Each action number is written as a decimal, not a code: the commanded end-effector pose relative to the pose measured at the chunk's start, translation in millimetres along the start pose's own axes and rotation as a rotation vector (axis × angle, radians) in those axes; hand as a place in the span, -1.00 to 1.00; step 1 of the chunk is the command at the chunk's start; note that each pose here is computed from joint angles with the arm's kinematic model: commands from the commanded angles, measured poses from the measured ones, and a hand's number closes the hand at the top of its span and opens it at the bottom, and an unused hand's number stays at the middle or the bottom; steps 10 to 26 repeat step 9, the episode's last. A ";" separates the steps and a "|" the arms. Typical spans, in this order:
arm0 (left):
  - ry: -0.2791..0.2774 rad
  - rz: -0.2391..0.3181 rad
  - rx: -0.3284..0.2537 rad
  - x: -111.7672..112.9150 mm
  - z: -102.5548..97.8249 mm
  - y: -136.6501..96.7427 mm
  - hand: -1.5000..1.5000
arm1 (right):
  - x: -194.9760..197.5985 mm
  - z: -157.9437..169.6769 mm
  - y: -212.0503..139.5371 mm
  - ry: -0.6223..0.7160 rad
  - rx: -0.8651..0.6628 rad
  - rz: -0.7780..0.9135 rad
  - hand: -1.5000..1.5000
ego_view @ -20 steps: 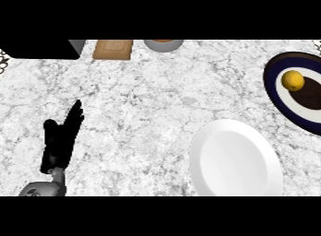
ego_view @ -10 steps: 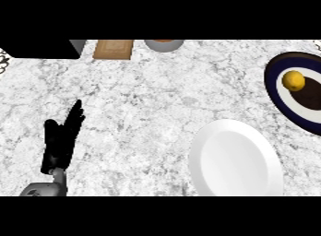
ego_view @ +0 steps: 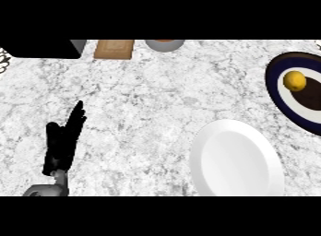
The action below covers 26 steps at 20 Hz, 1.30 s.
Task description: Pick the lemon from the plate and place it in the plate
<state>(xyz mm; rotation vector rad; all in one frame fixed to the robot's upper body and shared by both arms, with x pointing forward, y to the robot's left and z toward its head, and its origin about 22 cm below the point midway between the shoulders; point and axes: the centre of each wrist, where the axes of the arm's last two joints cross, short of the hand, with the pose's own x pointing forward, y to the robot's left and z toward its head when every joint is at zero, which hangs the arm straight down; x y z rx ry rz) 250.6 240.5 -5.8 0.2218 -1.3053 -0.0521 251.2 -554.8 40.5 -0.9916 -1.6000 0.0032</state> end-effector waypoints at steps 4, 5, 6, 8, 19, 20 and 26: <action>-0.017 -0.003 0.001 0.5 2.5 16.6 0.00 | -5.9 6.4 -27.7 0.037 -0.074 0.024 -1.00; -0.011 0.006 0.003 10.4 -1.5 0.7 0.00 | -9.0 10.0 -7.9 0.040 -0.052 0.018 -1.00; -0.008 0.009 -0.006 -0.7 -8.3 -10.7 0.00 | -0.7 0.6 -29.5 0.032 -0.060 0.037 -1.00; -0.005 -0.020 -0.009 21.3 2.5 16.2 0.00 | -12.8 14.6 -21.6 0.051 -0.076 0.072 -1.00; -0.006 0.026 -0.003 2.6 -10.1 -2.3 0.00 | -5.5 5.9 -21.5 0.035 -0.078 0.067 -1.00; -0.006 0.026 -0.003 2.6 -10.1 -2.3 0.00 | -5.5 5.9 -21.5 0.035 -0.078 0.067 -1.00; -0.006 0.026 -0.003 2.6 -10.1 -2.3 0.00 | -5.5 5.9 -21.5 0.035 -0.078 0.067 -1.00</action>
